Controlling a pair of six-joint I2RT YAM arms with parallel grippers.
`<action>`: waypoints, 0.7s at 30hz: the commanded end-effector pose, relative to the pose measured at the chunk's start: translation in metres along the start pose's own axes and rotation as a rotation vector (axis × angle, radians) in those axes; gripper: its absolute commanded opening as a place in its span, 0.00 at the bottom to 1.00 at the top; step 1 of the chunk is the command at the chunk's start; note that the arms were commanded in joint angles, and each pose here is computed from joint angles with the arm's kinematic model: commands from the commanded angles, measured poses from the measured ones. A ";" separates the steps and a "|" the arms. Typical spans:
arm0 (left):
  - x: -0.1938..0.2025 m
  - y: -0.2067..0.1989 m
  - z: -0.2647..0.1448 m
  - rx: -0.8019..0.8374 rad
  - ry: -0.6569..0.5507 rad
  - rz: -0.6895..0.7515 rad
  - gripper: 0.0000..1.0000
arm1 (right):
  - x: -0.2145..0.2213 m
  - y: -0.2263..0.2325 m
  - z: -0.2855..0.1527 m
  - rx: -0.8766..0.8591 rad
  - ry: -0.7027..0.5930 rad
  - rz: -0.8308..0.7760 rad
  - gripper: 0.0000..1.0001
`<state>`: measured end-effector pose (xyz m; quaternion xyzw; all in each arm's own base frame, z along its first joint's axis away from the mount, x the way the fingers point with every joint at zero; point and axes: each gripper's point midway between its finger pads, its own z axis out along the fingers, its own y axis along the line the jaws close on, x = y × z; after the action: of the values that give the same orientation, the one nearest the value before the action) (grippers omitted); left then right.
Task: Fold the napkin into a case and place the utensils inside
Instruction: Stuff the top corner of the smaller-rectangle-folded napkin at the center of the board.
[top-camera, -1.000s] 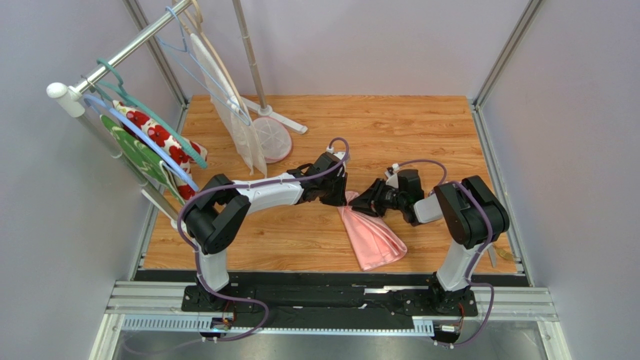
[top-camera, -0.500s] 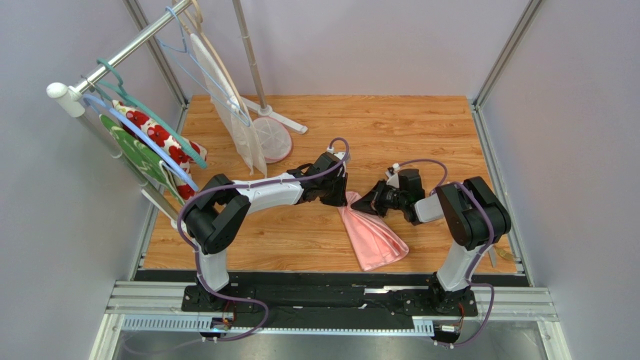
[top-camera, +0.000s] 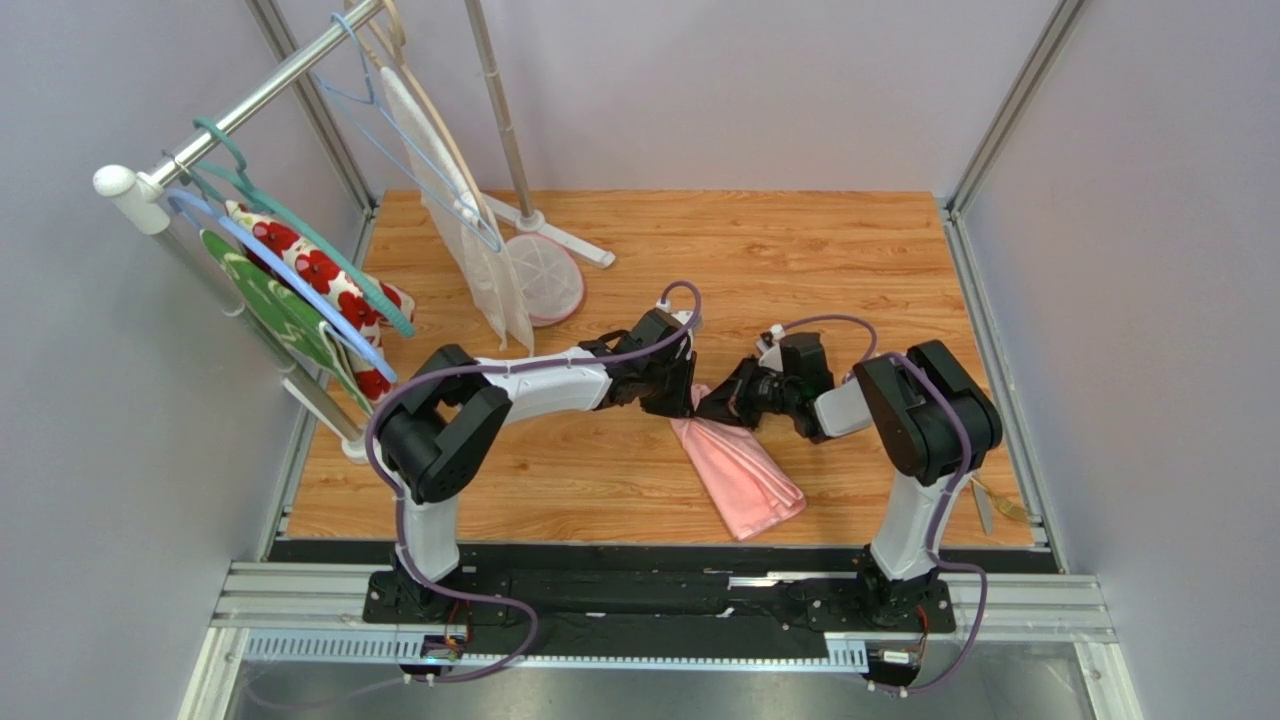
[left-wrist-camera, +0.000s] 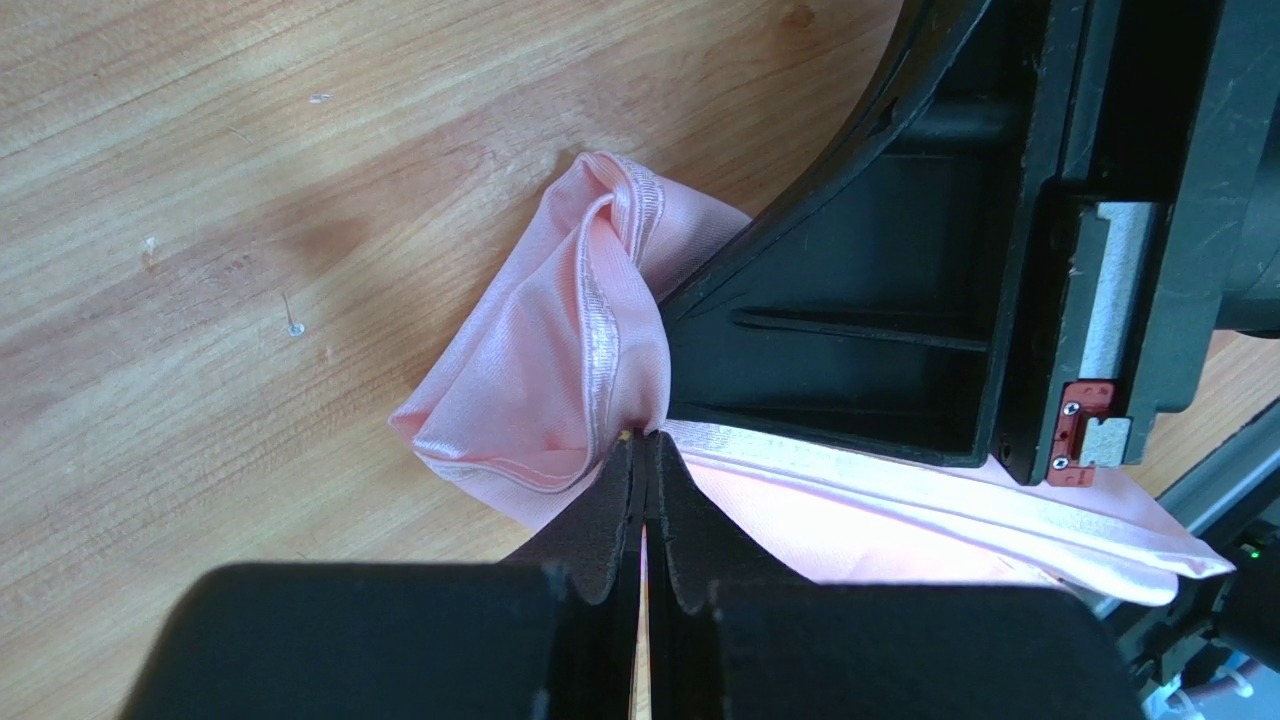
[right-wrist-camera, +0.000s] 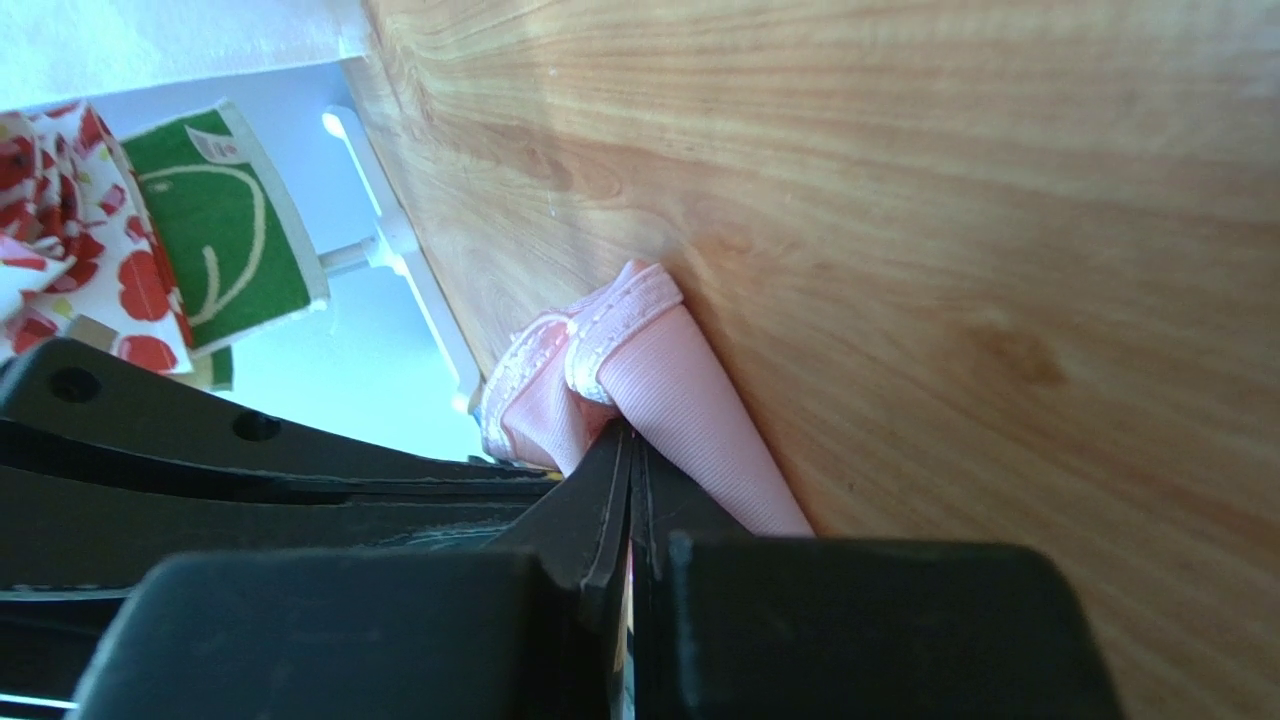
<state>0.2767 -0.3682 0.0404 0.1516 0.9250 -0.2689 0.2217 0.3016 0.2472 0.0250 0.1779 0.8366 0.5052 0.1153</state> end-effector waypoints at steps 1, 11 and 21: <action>-0.008 -0.008 0.006 0.017 -0.023 0.002 0.00 | -0.010 0.007 0.009 -0.023 -0.043 0.055 0.00; -0.023 -0.012 -0.005 0.014 -0.061 0.042 0.08 | -0.007 -0.010 0.013 0.006 -0.097 0.188 0.00; -0.042 -0.016 -0.045 0.069 -0.110 0.028 0.20 | -0.002 -0.019 0.012 0.037 -0.089 0.166 0.00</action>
<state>0.2859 -0.3650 0.0633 0.1560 0.9170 -0.2743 0.2439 0.3097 0.2546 0.0239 0.2542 0.8090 0.5194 0.1055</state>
